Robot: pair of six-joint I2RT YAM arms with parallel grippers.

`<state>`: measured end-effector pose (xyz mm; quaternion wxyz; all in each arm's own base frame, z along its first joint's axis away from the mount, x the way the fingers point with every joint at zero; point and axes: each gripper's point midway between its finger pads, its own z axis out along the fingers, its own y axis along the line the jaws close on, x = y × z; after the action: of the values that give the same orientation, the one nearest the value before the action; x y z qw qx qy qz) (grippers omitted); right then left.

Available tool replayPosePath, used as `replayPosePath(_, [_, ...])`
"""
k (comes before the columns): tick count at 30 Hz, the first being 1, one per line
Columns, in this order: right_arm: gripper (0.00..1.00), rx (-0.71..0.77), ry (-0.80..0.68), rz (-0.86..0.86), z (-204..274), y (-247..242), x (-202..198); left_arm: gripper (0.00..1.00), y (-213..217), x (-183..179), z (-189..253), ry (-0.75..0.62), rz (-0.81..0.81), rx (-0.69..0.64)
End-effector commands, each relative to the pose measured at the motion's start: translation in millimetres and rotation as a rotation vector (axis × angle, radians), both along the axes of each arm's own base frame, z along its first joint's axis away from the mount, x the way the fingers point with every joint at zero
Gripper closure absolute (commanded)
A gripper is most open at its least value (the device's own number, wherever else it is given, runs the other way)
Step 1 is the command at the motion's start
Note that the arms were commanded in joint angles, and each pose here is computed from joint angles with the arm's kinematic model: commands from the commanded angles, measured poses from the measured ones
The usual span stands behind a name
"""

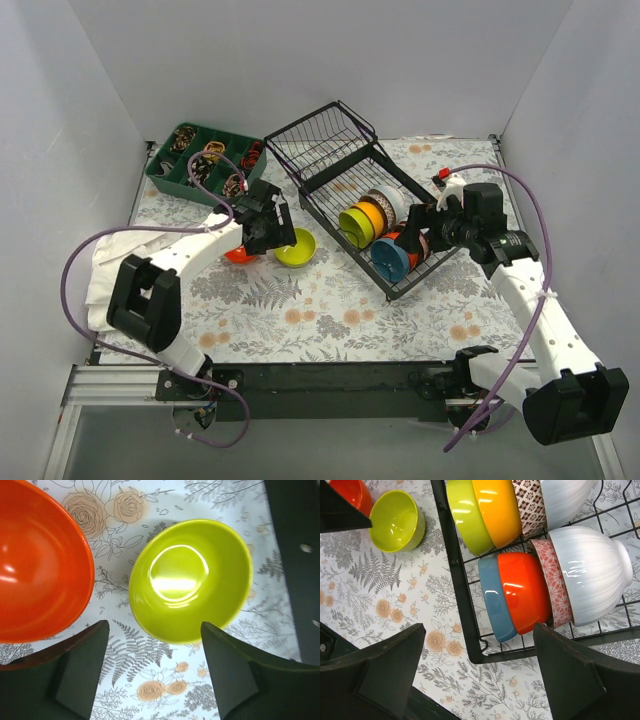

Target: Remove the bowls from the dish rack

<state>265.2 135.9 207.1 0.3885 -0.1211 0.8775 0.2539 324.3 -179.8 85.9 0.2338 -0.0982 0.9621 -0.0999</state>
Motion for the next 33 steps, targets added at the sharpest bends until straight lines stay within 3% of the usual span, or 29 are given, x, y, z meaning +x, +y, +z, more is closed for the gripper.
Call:
replayPosePath(1, [0.02,-0.048,-0.002,0.003,3,-9,13,0.19,4,-5,63,-0.127,-0.001,-0.074])
replayPosePath(7, [0.02,-0.062,0.033,-0.029,-7,-22,32,0.08,25,-39,98,-0.261,0.013,-0.124])
replayPosePath(16, [0.01,0.057,0.071,-0.126,-7,-65,80,0.04,46,-86,103,-0.431,0.022,-0.233])
replayPosePath(21, [0.01,0.118,0.110,-0.068,-18,-67,98,0.02,48,-96,101,-0.503,-0.006,-0.278])
replayPosePath(33, [0.01,0.137,0.131,0.079,-52,-67,113,0.02,50,-102,85,-0.506,-0.028,-0.265])
